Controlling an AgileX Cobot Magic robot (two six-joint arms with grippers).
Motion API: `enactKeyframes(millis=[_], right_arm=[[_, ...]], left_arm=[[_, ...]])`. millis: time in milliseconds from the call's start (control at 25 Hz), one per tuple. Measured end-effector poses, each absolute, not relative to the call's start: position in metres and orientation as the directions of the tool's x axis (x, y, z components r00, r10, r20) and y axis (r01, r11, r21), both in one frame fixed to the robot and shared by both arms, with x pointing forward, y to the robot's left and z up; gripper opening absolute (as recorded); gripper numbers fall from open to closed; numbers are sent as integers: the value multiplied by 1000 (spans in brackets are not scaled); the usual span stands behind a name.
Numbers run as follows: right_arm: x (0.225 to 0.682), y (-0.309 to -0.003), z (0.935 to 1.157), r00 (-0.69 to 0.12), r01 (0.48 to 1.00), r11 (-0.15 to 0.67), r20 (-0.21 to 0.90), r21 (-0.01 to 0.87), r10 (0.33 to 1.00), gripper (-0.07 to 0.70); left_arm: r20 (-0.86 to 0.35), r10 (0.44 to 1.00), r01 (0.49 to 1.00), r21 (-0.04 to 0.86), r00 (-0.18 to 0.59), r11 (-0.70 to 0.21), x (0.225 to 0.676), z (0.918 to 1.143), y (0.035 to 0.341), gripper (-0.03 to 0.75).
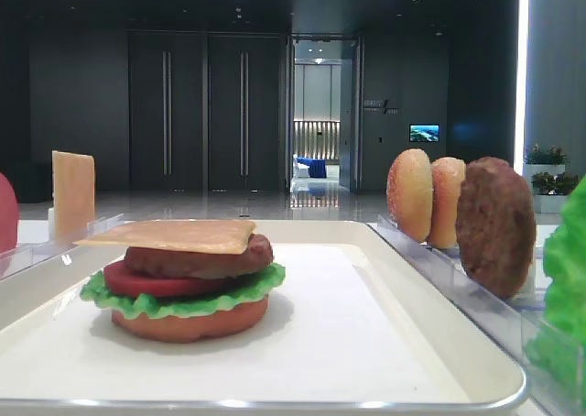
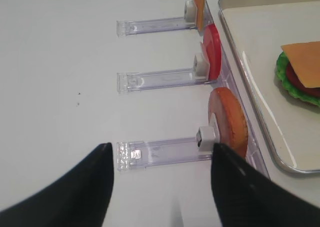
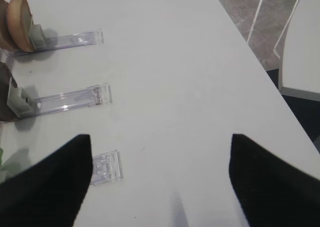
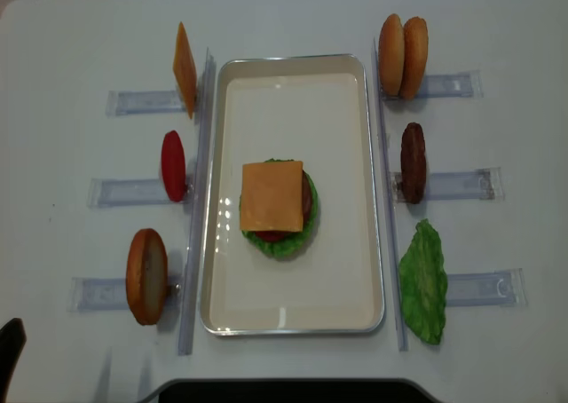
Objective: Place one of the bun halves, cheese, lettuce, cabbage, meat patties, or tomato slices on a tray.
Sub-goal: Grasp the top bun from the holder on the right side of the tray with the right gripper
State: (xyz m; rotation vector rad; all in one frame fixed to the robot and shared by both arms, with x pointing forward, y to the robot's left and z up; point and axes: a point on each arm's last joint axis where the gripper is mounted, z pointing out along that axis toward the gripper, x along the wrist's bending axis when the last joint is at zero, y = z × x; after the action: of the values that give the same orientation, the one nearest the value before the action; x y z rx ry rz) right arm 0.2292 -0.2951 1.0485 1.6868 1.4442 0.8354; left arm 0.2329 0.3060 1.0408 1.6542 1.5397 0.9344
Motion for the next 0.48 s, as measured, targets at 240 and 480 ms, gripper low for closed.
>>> enactKeyframes(millis=[240,480], right_arm=[[229,-295,1048,150,499,-82,7,863,989,535],[229,-295,1048,150,499,-82,7,863,989,535]], left_arm=[[53,998,508,859,41,-67,233,1041,306,471],[53,998,508,859,41,-67,233,1041,306,471]])
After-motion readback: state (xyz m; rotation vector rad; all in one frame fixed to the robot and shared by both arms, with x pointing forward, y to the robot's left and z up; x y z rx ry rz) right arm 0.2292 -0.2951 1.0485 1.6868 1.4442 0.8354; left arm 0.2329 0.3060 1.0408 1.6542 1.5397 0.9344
